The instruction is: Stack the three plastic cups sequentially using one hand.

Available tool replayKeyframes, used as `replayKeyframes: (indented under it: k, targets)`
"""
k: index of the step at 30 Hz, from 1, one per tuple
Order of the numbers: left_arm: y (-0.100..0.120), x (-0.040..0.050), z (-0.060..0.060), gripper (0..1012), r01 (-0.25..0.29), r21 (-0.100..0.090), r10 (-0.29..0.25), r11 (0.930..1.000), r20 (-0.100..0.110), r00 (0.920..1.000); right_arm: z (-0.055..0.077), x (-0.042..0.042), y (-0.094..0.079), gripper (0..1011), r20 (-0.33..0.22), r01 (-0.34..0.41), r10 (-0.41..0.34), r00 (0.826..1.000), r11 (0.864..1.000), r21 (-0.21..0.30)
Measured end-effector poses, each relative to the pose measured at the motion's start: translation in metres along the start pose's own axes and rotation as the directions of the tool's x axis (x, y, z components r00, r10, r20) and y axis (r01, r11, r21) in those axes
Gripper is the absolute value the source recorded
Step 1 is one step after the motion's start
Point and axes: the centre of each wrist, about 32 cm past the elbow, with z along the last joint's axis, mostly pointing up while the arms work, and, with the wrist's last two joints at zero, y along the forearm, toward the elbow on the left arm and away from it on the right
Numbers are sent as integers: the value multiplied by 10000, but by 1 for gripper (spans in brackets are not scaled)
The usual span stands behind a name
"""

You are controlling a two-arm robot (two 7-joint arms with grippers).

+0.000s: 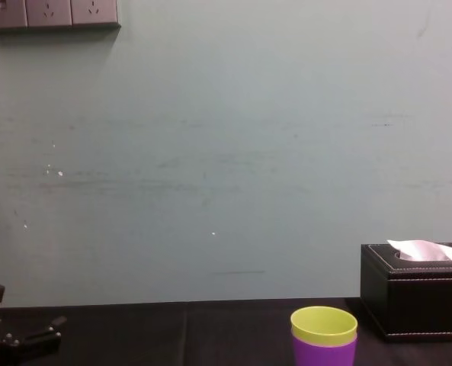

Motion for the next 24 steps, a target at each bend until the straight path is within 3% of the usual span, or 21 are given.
replayKeyframes:
  k: [24]
  targets:
    - [0,0,0,1010,0,0,0,10000,-1,10000,27,-20,172,1003,-39,-181,181,9998,9998,-5]
